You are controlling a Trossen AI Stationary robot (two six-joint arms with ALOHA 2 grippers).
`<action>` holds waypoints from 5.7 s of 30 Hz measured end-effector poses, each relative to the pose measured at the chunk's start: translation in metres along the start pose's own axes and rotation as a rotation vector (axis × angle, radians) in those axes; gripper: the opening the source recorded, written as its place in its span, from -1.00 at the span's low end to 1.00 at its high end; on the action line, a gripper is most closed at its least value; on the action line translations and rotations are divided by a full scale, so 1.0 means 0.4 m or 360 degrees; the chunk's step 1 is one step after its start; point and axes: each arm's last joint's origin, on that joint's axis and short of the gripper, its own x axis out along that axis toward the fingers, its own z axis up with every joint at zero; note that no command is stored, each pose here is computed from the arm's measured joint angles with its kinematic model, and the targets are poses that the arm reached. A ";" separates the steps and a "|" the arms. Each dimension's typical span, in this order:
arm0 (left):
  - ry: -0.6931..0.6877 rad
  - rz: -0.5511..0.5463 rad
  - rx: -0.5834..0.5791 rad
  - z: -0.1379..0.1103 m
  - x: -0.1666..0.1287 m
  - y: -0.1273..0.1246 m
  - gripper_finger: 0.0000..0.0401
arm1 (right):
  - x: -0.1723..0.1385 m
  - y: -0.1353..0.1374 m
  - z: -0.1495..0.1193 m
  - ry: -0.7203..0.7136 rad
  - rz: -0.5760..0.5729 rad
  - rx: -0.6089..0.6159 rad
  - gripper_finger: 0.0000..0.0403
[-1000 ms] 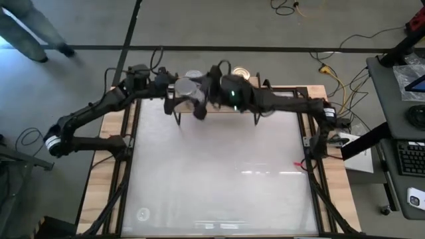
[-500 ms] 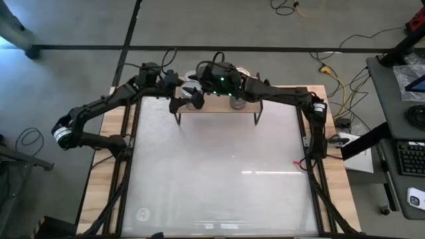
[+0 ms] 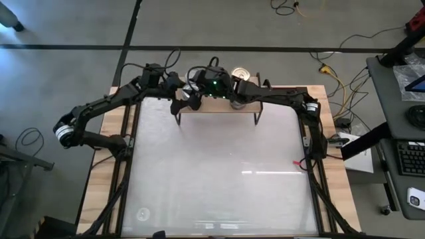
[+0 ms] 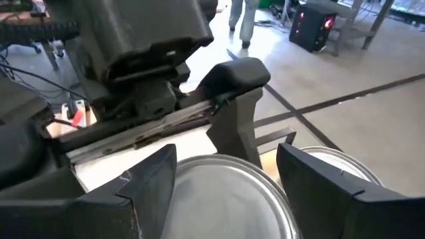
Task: Stack canned seafood by type on shelf
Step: Stack the green tuna can on top of the green tuna can on the shelf
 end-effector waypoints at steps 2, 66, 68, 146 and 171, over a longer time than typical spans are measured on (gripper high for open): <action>-0.0001 0.0001 0.0000 0.000 0.000 0.000 0.99 | 0.000 0.000 -0.001 0.0010 -0.0001 -0.0012 0.24; 0.0079 0.0146 -0.0059 -0.010 0.009 0.005 0.96 | 0.000 0.001 -0.030 0.0170 -0.0001 -0.0029 0.50; 0.0077 0.0146 -0.0058 -0.008 0.009 0.005 0.96 | 0.000 0.001 -0.030 0.0170 -0.0001 -0.0029 0.52; 0.0671 -0.0083 0.0403 0.117 0.023 0.028 0.99 | -0.001 -0.018 -0.043 0.0270 -0.0140 -0.0212 0.60; 0.0642 -0.0103 0.0521 0.120 0.024 0.029 0.99 | -0.025 -0.034 -0.012 0.0347 -0.0364 -0.0542 0.64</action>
